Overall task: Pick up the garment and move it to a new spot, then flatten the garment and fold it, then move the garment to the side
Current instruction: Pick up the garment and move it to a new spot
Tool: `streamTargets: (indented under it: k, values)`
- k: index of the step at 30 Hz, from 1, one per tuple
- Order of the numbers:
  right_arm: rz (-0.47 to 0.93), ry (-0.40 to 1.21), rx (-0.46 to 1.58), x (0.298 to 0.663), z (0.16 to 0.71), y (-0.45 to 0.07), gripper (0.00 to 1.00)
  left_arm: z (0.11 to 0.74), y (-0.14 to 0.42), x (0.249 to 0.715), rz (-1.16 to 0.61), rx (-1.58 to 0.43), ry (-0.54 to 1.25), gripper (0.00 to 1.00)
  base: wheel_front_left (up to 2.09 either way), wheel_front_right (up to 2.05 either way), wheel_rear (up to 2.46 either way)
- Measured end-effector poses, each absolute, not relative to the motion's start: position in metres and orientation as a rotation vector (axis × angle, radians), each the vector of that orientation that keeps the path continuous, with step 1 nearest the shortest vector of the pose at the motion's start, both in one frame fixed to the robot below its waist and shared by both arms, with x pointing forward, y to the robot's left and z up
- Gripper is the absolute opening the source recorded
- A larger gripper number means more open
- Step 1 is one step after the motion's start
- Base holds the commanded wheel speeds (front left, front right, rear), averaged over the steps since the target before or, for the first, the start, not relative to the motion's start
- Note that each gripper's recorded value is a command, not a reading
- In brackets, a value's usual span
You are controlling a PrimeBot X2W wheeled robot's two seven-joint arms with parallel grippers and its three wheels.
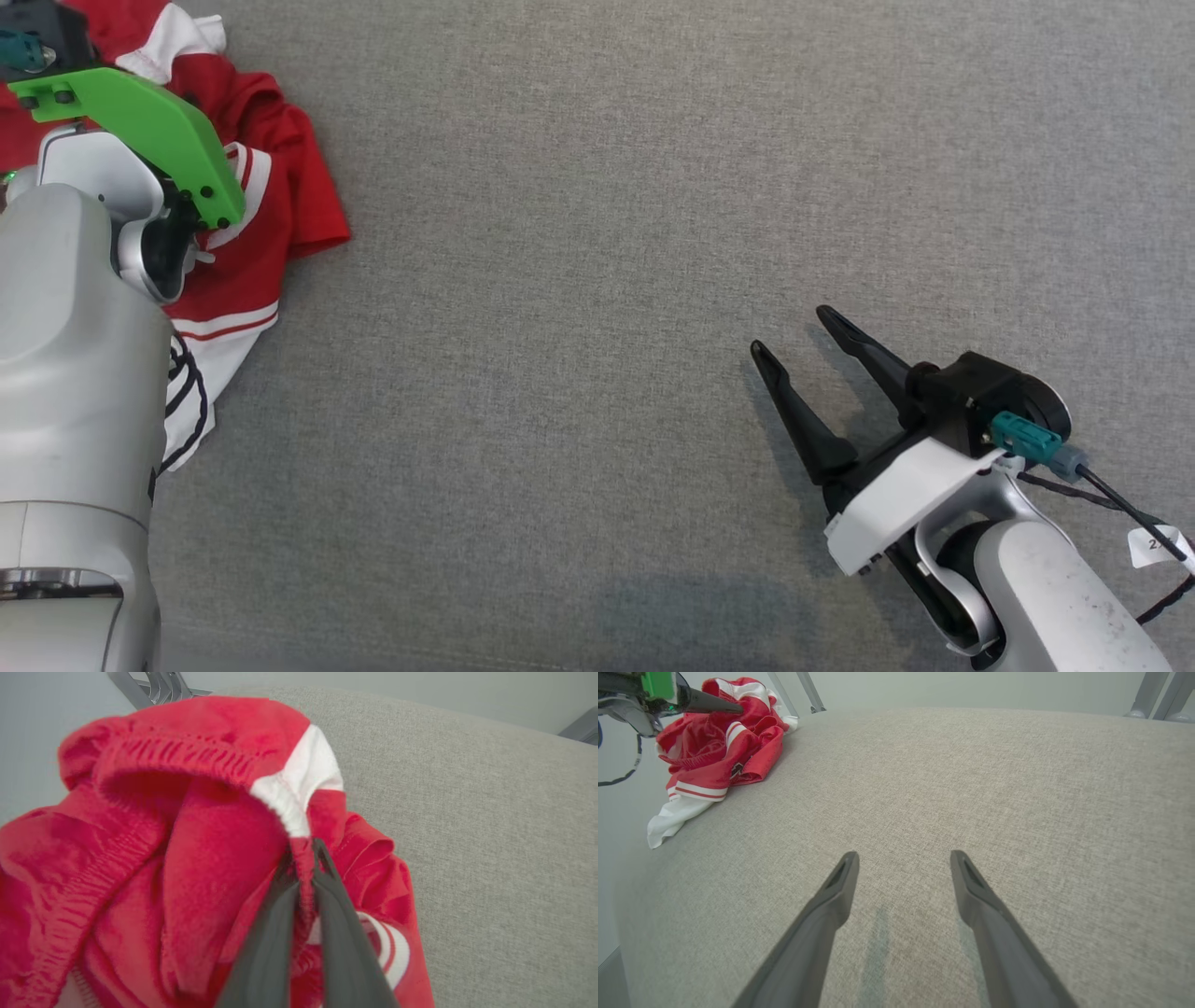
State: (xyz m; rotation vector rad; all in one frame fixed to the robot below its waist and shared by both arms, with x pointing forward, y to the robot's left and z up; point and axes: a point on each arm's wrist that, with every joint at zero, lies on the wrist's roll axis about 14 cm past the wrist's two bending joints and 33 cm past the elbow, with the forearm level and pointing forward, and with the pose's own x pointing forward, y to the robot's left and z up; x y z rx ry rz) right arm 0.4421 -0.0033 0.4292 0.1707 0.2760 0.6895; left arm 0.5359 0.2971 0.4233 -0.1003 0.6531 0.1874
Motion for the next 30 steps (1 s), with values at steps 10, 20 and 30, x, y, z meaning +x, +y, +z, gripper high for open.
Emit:
streamTargets:
  k: [10,20,30]
  values:
    - [0.668,0.231,0.19,0.434,0.445,-0.003,1.0,0.497,0.286,0.558,0.153,-0.156,0.424,0.0,0.0,0.0,0.0]
    - [0.627,0.154,0.223,0.414,0.478,-0.006,1.0,0.631,0.194,0.572,-0.117,-0.248,0.12,0.0,0.0,0.0,0.0]
    - [0.456,0.079,0.214,0.4,0.499,-0.062,1.0,0.728,0.062,0.557,-0.477,-0.368,-0.097,0.0,0.0,0.0,0.0]
